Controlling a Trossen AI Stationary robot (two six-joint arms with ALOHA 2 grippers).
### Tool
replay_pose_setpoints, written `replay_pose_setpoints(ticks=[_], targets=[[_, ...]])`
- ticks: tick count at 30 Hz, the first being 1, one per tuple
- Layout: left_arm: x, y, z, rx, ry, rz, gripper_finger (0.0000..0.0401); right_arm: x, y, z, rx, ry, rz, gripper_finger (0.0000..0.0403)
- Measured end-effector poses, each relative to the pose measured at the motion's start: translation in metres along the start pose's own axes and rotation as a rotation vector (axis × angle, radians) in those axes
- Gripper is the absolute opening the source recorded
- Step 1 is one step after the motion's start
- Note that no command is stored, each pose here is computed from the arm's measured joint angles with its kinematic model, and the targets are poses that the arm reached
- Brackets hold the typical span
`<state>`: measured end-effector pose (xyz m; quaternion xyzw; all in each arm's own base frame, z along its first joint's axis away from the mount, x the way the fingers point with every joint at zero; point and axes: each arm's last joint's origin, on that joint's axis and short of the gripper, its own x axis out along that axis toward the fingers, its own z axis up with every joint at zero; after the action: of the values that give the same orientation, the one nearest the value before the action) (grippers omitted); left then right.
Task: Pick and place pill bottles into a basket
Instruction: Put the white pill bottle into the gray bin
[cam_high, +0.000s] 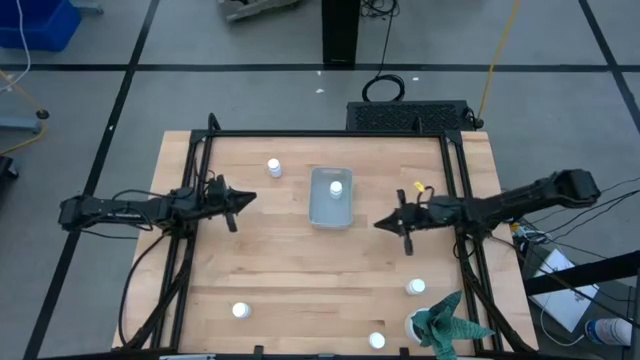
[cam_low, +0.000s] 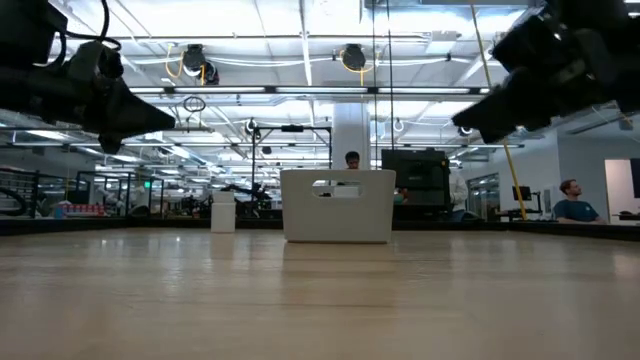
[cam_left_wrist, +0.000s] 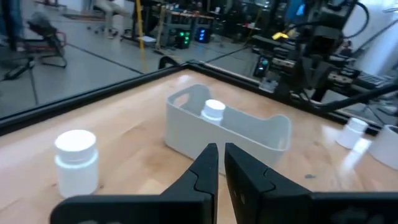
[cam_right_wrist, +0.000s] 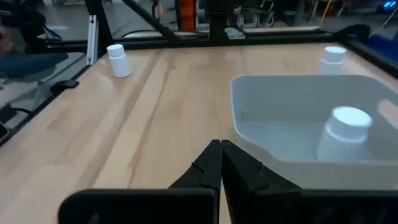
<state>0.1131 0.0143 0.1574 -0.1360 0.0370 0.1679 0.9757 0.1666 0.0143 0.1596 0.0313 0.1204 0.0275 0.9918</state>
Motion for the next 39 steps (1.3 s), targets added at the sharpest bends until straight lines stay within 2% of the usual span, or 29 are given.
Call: replay_pose_setpoints(ticks=[6,14,21,27,31,35,39], targets=[[0.005,0.008,-0.002,0.004,0.048,0.020,0.0041,-0.017,-0.002,-0.018,-0.018,-0.043,0.003,0.0000],[0.013,0.019,-0.002,-0.006,0.058,0.091,0.0107,-0.024,-0.002,-0.011,-0.117,-0.119,0.002,0.0000],[0.021,0.028,0.009,-0.011,0.073,0.167,0.0162,-0.030,-0.006,-0.015,-0.075,-0.069,-0.053,0.0000],[0.037,0.031,0.038,-0.023,0.087,0.215,0.0219,-0.031,-0.007,-0.019,-0.030,-0.029,-0.053,0.0000],[0.054,0.035,0.062,-0.019,0.148,0.247,0.0254,-0.031,-0.007,-0.018,-0.028,-0.041,-0.052,0.0000],[0.074,0.046,0.084,-0.011,0.283,0.308,0.0273,-0.031,-0.007,-0.017,-0.028,-0.047,-0.052,0.0000],[0.095,0.061,0.098,-0.033,0.425,0.340,0.0274,-0.031,-0.007,-0.018,-0.028,-0.045,-0.051,0.0001]])
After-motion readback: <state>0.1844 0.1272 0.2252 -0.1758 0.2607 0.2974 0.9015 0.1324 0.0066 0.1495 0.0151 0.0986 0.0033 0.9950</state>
